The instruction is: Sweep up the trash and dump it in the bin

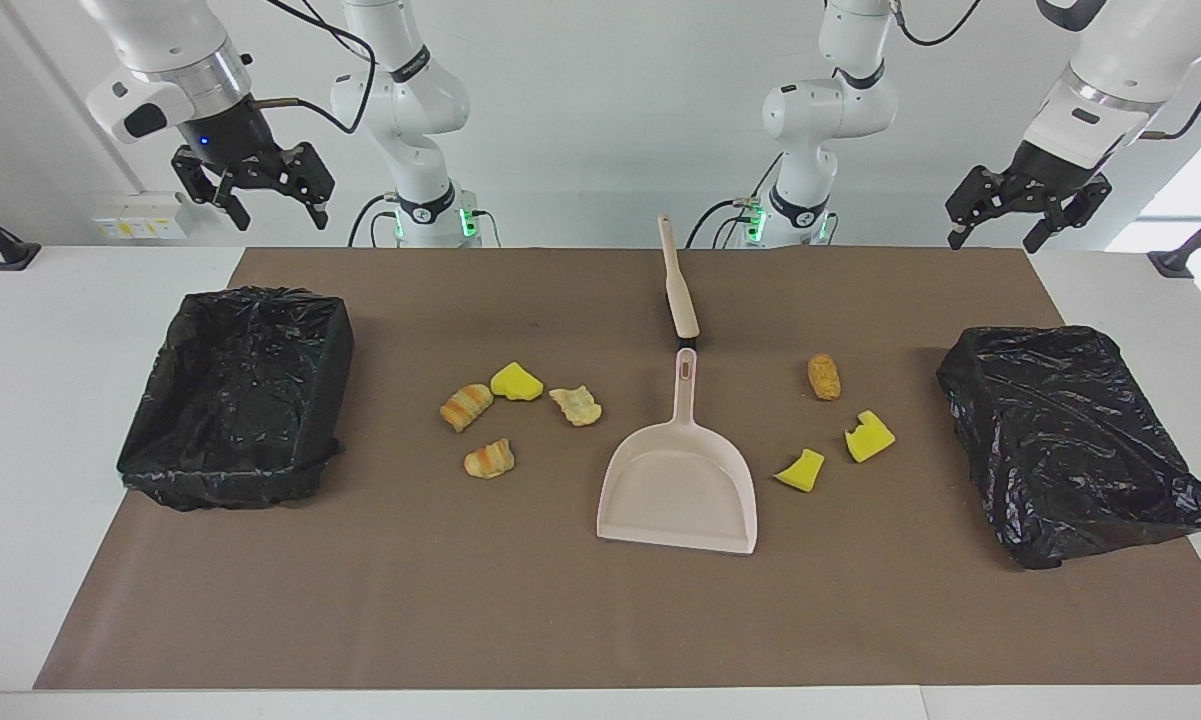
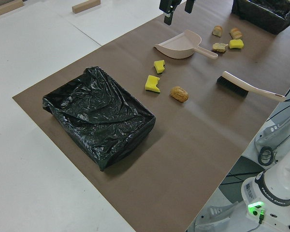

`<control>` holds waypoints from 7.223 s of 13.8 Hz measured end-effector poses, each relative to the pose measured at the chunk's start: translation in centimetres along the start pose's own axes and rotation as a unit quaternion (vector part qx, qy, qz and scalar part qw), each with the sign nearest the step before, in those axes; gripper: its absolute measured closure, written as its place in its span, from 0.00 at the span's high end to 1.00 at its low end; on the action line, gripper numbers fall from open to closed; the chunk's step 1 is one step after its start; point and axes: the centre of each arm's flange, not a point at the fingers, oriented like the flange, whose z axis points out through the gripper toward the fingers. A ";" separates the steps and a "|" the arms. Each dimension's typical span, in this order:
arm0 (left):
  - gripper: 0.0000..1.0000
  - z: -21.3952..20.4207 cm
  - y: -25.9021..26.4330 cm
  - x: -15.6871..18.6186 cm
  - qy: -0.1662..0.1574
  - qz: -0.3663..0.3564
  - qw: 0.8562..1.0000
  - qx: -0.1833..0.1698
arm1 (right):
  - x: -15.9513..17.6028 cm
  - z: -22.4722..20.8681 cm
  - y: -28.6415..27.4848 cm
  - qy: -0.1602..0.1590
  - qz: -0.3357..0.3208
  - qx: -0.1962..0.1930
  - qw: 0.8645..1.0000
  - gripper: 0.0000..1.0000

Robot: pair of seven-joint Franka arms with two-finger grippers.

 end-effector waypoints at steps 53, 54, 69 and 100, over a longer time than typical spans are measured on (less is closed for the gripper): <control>0.78 33.1 33.7 -27.2 -0.082 -0.040 0.995 0.029 | 11.6 26.6 -18.7 -0.015 -0.026 0.008 1.000 1.00; 0.63 33.2 33.6 -27.1 -0.084 -0.043 0.995 0.030 | 11.6 26.6 -18.7 -0.015 -0.027 0.008 0.999 1.00; 0.26 21.2 16.8 -10.5 -0.118 -0.054 0.991 -0.018 | 7.4 24.6 -32.2 0.041 0.063 0.029 0.997 1.00; 0.26 23.0 -4.8 1.2 -0.071 -0.004 0.997 0.036 | 0.0 29.8 -46.8 0.121 -0.019 -0.021 0.992 0.31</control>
